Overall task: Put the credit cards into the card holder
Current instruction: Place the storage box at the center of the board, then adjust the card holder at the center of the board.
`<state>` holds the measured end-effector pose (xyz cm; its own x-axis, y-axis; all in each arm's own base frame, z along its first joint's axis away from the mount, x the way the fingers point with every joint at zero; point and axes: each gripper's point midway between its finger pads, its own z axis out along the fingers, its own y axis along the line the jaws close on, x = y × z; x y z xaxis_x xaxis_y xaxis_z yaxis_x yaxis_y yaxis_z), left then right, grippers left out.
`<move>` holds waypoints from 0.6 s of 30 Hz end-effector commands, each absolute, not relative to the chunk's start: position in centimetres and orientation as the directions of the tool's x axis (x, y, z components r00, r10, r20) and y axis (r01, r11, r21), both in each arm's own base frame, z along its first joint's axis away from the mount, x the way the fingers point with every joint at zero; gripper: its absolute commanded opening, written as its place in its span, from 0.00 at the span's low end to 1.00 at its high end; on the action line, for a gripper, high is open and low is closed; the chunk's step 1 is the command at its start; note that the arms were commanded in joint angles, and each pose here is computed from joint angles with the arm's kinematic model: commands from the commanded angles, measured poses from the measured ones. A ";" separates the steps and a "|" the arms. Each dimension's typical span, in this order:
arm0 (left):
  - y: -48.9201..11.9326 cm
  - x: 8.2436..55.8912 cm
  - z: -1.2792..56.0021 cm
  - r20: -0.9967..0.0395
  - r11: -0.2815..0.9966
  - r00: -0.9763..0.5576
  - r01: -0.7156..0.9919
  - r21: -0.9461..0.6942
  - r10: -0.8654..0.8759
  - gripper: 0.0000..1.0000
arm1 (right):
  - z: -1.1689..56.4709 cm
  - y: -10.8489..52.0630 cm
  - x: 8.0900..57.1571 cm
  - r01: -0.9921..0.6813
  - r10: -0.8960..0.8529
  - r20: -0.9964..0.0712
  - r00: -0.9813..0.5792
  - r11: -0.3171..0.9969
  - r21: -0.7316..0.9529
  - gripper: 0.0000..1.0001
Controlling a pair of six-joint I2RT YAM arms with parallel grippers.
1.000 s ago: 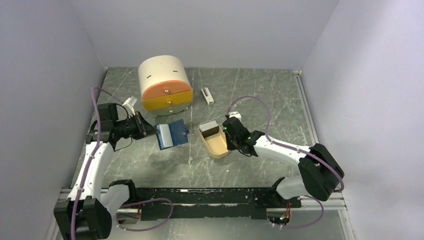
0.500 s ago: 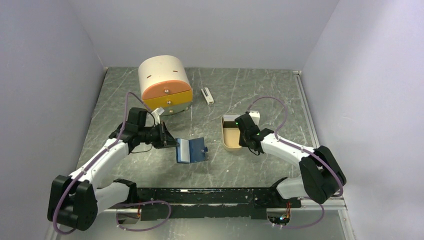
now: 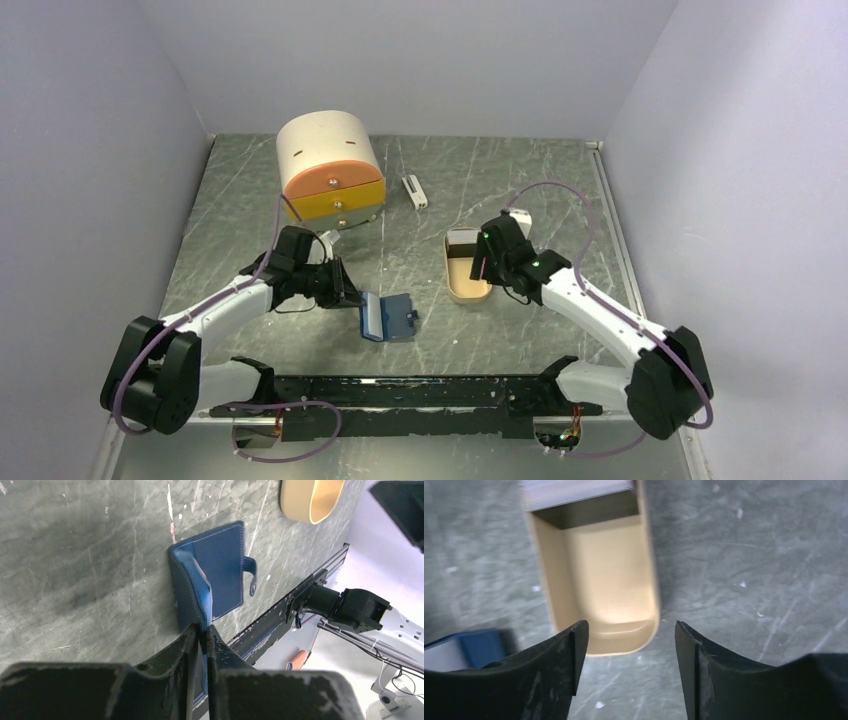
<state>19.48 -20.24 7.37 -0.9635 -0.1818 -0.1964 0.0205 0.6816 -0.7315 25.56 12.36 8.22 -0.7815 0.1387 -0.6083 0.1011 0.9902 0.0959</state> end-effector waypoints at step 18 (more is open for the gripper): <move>-21.4 20.8 7.4 -0.252 0.682 -0.950 0.060 -0.728 -0.185 0.09 | 11.1 35.6 17.7 -0.363 0.028 -0.542 -0.840 0.713 0.600 0.66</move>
<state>20.04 -21.05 6.48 -0.9614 -0.1785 -0.2094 0.0290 0.6911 -0.7222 19.32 31.87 10.79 -0.8307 0.0570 -0.5538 -0.3086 0.7808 0.5432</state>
